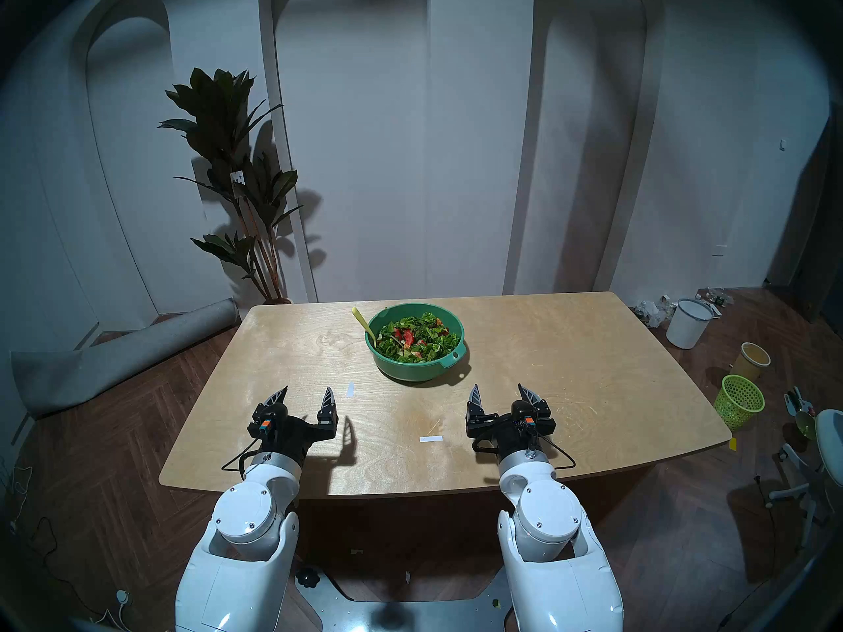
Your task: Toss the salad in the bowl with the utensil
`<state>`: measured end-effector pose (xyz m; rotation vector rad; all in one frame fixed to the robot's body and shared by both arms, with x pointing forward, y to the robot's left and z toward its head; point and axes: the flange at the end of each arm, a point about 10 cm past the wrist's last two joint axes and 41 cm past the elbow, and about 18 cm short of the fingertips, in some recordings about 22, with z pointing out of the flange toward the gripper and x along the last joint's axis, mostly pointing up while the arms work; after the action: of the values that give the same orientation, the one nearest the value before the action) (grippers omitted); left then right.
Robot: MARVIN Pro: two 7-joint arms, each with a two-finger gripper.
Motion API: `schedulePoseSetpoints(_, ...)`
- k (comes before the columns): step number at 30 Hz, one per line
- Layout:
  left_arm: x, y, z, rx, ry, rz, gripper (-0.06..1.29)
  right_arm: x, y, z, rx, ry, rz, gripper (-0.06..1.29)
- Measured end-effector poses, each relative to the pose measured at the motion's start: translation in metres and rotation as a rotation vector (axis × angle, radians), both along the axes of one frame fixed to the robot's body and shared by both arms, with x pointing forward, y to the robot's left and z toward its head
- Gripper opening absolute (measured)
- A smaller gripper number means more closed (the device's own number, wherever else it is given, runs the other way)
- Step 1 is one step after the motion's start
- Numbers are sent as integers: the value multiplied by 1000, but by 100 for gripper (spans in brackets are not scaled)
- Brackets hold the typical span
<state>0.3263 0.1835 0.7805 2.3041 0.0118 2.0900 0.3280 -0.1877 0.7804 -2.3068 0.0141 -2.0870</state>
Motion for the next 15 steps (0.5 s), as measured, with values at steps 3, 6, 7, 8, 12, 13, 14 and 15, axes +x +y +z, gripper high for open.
schedulePoseSetpoints(3, 0, 0, 0, -2, 5, 1, 124, 1, -3, 2, 23, -2, -5, 124)
schedulePoseSetpoints(6, 2, 3, 3, -6, 11, 7, 124, 5, -8, 6, 61, 1, -17, 124)
schedulePoseSetpoints(7, 4, 5, 5, -9, 10, 11, 124, 7, -9, 8, 78, 2, -21, 124)
schedulePoseSetpoints(8, 6, 7, 9, -11, 5, 16, 124, 9, -11, 12, 97, 3, -25, 124)
schedulePoseSetpoints(12, 13, 13, 21, -18, -16, 30, 124, 20, -18, 25, 136, -1, -32, 124)
schedulePoseSetpoints(13, 15, 14, 24, -20, -22, 33, 124, 24, -20, 30, 146, -5, -33, 124)
schedulePoseSetpoints(14, 16, 15, 26, -21, -25, 35, 124, 26, -22, 34, 153, -8, -33, 124)
schedulePoseSetpoints(15, 18, 16, 29, -23, -29, 37, 124, 29, -24, 39, 160, -11, -33, 124)
